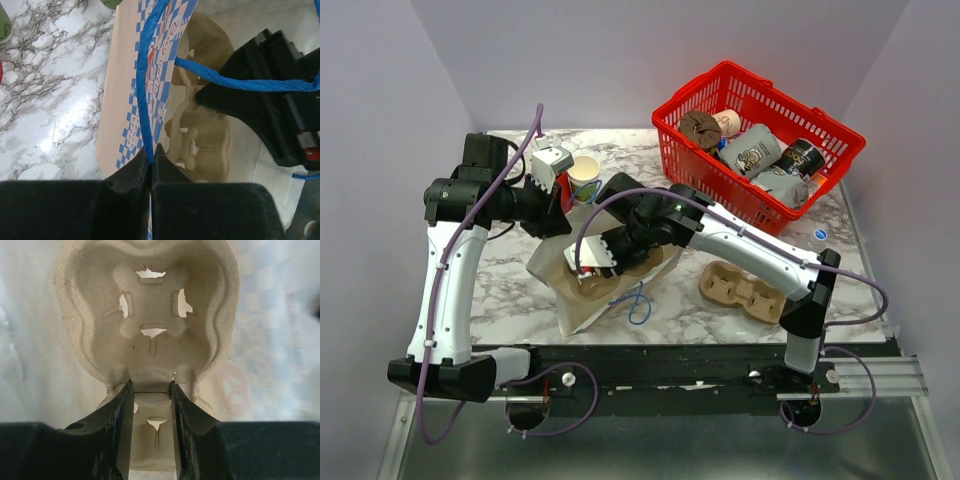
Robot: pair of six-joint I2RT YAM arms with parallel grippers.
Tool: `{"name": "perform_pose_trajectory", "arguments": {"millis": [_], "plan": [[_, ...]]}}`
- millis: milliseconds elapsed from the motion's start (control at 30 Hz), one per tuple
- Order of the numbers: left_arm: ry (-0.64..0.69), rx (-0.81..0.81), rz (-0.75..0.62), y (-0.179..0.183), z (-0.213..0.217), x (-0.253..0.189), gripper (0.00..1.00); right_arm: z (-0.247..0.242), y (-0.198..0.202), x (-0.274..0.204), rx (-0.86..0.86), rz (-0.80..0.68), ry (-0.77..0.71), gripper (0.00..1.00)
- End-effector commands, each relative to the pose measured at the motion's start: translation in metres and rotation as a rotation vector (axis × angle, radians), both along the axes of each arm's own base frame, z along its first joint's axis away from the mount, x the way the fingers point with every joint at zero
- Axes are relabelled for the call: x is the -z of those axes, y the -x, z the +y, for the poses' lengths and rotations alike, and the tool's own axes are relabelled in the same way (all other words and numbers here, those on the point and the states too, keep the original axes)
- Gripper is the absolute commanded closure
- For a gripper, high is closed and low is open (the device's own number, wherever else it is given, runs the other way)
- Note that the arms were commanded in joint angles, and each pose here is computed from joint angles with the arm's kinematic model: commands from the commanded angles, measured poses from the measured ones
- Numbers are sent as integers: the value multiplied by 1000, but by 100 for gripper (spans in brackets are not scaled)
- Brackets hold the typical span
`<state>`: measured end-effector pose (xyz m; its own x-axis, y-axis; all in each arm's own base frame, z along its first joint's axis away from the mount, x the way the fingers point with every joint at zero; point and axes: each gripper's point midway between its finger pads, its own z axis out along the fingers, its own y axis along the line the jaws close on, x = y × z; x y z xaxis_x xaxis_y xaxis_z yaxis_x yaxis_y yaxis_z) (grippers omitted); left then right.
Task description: Pack the takeout coffee
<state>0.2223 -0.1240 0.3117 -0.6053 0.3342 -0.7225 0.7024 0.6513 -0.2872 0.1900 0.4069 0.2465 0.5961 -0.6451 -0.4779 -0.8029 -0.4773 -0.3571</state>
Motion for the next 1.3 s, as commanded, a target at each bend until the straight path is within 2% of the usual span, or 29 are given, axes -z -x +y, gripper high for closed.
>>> {"name": "perform_pose_trajectory", "arguments": {"millis": [0,167,400,467,667,767,933,1033,1267], "plan": [[61,26,111,24,-10,1,85,-8,-2,15,3,-22,91,99],[84,30,126,23,-14,1,74,-5,-3,28,-23,-17,113,99],[85,2,131,12,-14,4,50,3,0,47,-57,14,118,99],[84,-14,137,10,-13,5,48,5,-3,52,-55,17,112,99],[60,-48,69,-7,-9,-8,38,13,-7,61,-43,24,88,99],[86,-43,8,-13,-12,-26,30,19,-9,63,-39,31,73,99],[124,-45,-57,-21,-16,-46,27,33,-18,61,-19,13,18,99],[126,-60,-62,-25,-15,-48,20,37,-23,64,-18,8,0,100],[133,-102,-91,-35,-11,-56,20,40,-27,77,-31,25,-5,99]]}}
